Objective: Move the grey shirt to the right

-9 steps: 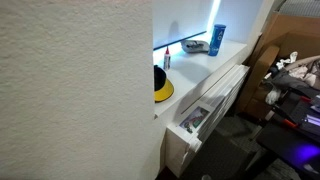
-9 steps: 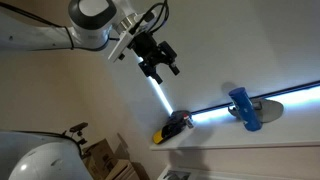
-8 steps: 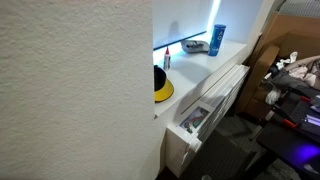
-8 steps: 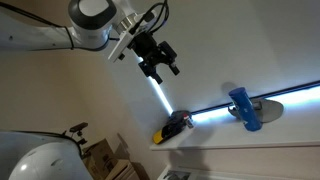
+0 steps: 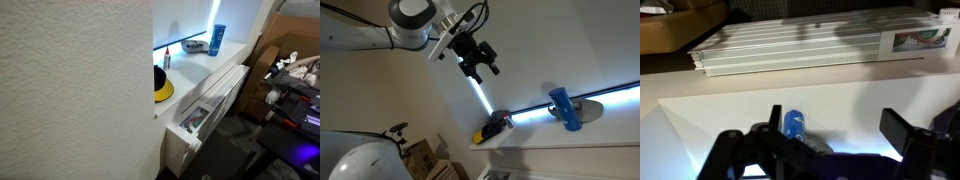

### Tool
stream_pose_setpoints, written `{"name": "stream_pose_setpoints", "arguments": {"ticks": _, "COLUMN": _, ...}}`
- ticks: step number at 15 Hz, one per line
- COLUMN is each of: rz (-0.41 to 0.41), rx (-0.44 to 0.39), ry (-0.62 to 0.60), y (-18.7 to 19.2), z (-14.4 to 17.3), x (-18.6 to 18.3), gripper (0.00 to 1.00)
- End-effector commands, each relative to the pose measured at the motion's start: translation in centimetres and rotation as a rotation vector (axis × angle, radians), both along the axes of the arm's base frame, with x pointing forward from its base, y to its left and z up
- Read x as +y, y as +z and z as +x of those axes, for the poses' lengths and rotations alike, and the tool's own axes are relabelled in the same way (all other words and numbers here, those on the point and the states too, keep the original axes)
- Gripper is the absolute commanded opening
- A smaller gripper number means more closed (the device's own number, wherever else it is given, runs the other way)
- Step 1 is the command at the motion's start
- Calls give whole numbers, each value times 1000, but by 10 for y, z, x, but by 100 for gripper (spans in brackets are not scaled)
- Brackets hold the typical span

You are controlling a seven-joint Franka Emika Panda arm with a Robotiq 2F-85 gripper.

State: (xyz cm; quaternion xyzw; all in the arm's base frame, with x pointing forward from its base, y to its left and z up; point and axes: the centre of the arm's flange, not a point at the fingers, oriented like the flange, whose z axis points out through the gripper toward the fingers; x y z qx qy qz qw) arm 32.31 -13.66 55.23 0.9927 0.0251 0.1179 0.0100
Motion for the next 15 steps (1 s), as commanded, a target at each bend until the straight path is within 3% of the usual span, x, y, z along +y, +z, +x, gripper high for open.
{"name": "stream_pose_setpoints", "arguments": {"ticks": 1, "rz": 0, "rx": 0, "ry": 0, "y": 0, "z": 0, "x": 0, "gripper": 100}}
{"name": "stream_pose_setpoints", "arguments": {"ticks": 3, "rz": 0, "rx": 0, "ry": 0, "y": 0, "z": 0, "x": 0, "gripper": 100}}
{"name": "stream_pose_setpoints", "arguments": {"ticks": 5, "rz": -45, "rx": -87, "ry": -12, "y": -30, "z": -27, "x": 67, "gripper": 100}}
{"name": "stream_pose_setpoints", "arguments": {"ticks": 7, "rz": -93, "rx": -187, "ry": 13, "y": -35, "z": -29, "x": 98, "gripper": 100}}
{"name": "stream_pose_setpoints", "arguments": {"ticks": 13, "rz": -204, "rx": -398, "ry": 262, "y": -42, "z": -47, "x": 247, "gripper": 100}}
{"name": "stream_pose_setpoints", "arguments": {"ticks": 15, "rz": -237, "rx": -339, "ry": 363, "y": -49, "z": -69, "x": 299, "gripper": 100}}
